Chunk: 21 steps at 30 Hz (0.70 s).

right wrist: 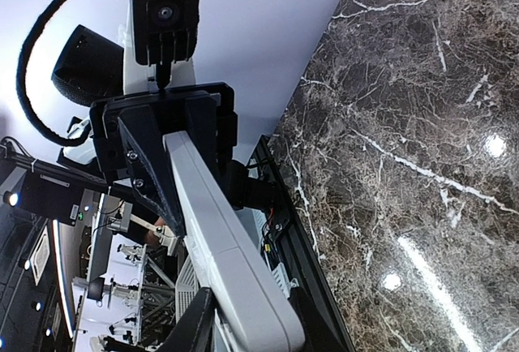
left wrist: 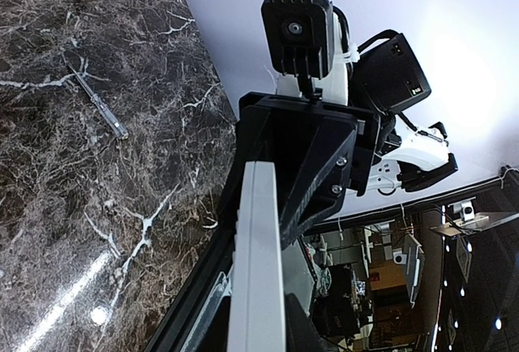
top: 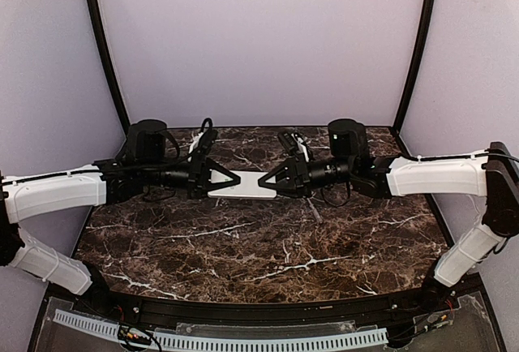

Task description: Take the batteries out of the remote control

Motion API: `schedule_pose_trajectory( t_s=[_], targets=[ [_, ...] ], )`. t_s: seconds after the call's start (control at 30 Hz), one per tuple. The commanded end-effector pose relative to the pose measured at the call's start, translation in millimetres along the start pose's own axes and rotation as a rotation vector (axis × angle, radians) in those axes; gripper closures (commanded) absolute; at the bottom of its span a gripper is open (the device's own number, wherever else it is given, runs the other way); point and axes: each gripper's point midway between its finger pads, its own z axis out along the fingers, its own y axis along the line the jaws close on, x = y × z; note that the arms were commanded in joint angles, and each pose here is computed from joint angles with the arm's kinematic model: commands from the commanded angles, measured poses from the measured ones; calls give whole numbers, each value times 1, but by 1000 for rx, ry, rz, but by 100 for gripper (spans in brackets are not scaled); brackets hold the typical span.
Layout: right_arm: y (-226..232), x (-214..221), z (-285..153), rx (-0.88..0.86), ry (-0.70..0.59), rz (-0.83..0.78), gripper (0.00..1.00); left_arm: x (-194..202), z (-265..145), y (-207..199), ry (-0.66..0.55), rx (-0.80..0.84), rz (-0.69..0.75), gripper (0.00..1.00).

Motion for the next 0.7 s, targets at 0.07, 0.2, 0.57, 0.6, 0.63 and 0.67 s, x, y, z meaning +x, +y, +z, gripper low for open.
schedule_pose_trajectory(
  t_s=[0.07,0.2,0.57,0.6,0.63,0.67],
  targets=[
    [-4,3,3,7,-5,2,77,-3,-6,-16,-23,44,48,100],
    [-3,5,6,6,7,-2,84,-3,-7,-17,-23,46,48,100],
    [7,9,5,-30,14,-43,100,-4,-9,-29,-29,92,47,100],
    [10,10,4,-38,16,-49,100,-4,-10,-31,-26,103,48,100],
    [13,11,3,-52,17,-59,100,-5,-10,-35,-30,119,50,100],
    [17,12,2,-69,22,-64,100,-6,-11,-40,-30,138,60,100]
  ],
)
